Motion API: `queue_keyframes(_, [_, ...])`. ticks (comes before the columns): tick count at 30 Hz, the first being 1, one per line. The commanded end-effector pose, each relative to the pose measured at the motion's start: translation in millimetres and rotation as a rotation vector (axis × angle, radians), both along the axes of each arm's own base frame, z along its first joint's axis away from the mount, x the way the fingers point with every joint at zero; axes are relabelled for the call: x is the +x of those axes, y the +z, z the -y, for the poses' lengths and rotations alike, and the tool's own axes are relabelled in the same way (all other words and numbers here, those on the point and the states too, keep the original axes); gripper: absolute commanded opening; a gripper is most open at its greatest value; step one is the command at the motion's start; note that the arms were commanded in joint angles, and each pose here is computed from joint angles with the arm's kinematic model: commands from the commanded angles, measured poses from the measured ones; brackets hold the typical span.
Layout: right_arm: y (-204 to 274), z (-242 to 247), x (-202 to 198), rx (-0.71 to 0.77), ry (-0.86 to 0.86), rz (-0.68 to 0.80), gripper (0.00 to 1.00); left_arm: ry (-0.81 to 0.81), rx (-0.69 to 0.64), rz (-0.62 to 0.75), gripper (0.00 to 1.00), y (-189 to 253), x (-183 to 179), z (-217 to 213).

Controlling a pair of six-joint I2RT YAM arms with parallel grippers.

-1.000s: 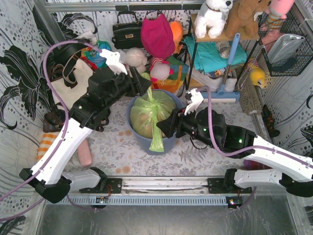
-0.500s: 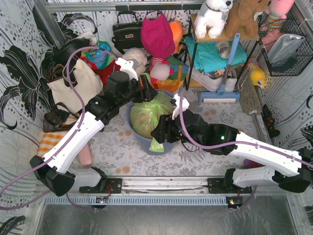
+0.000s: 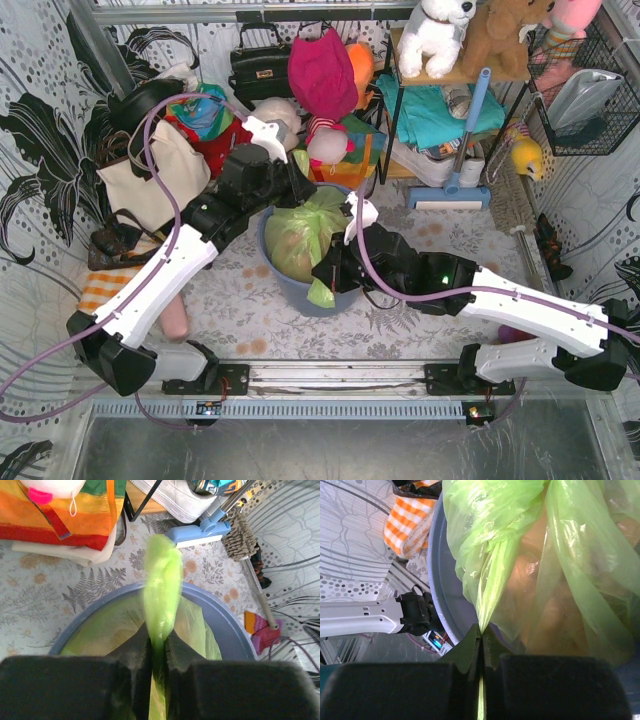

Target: Tie the trash bag

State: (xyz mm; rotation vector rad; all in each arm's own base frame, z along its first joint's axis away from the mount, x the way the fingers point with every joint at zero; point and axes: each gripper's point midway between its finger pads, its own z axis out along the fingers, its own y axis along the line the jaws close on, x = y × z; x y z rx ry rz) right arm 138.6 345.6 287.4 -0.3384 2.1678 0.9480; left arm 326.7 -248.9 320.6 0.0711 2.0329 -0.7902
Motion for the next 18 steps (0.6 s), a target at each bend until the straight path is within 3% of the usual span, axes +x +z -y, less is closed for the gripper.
queue_keyframes(1, [40.2, 8.2, 9.5, 0.093, -0.041, 0.099, 0.00, -0.003, -0.023, 0.111, 0.11, 35.8, 12.7, 2.4])
queue_keyframes(4, [81.8, 9.1, 17.2, 0.173, -0.049, 0.205, 0.00, 0.011, -0.014, 0.184, 0.02, 69.4, 20.6, -1.4])
queue_keyframes(7, [137.7, 10.5, 19.4, 0.240, -0.028, 0.316, 0.00, 0.020, -0.020, 0.269, 0.00, 113.6, 25.6, -4.0])
queue_keyframes(10, [164.7, 14.1, 17.0, 0.308, -0.020, 0.362, 0.00, 0.005, -0.018, 0.294, 0.00, 128.7, 28.3, -1.0])
queue_keyframes(13, [151.8, 17.8, 12.3, 0.315, -0.014, 0.329, 0.00, -0.002, 0.000, 0.263, 0.00, 111.5, 32.1, 2.3])
queue_keyframes(18, [88.1, 25.0, 8.4, 0.260, -0.046, 0.210, 0.00, 0.000, 0.029, 0.159, 0.00, 47.4, 32.1, 3.7])
